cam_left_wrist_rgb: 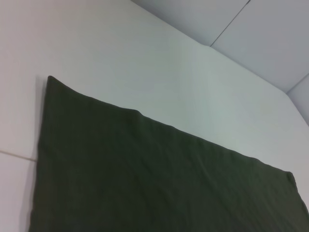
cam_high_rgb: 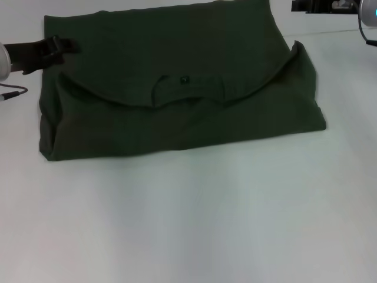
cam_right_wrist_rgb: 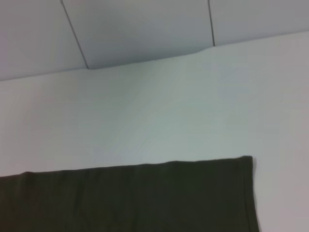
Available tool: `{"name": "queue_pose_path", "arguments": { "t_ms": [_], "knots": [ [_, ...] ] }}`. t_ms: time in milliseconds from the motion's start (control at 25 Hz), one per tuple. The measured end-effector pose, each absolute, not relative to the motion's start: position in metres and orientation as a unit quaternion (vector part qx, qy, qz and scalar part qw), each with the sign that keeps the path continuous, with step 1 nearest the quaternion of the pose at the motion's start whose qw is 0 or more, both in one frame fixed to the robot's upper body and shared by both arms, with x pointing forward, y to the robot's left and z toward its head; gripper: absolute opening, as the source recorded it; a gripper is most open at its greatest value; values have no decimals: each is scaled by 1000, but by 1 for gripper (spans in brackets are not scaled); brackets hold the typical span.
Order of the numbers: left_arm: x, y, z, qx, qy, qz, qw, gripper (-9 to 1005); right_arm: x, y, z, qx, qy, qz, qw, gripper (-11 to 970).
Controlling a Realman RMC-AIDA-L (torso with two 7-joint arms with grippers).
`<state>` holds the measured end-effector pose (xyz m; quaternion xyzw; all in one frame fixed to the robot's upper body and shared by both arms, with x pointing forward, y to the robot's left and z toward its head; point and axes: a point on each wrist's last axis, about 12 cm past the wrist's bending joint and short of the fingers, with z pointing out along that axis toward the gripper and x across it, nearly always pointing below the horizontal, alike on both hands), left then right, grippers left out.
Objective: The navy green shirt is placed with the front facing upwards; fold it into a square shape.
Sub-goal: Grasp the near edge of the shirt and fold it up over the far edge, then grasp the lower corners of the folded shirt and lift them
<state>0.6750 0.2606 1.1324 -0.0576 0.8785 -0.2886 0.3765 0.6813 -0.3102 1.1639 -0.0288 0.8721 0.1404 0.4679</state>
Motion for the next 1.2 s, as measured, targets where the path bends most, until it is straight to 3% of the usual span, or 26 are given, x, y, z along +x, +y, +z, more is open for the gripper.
{"name": "queue_pose_path", "arguments": {
  "t_ms": [120, 240, 320, 480, 800, 1200],
  "knots": [
    [672, 262, 1133, -52, 879, -294, 371, 369, 682, -310, 1170, -40, 875, 150, 459, 361],
    [670, 266, 1134, -49, 879, -297, 369, 515, 681, -311, 1174, -48, 877, 163, 450, 478],
    [668, 269, 1136, -47, 878, -299, 370, 612, 679, -312, 1175, -53, 879, 171, 443, 498],
    [661, 273, 1142, -34, 875, -318, 365, 688, 671, -310, 1175, -76, 885, 193, 417, 537],
    [634, 295, 1161, 32, 881, -357, 309, 719, 632, -321, 1203, -130, 886, 241, 373, 917],
    [605, 335, 1143, -7, 911, -327, 252, 711, 604, -341, 1200, -86, 876, 294, 374, 917]
  ]
}}
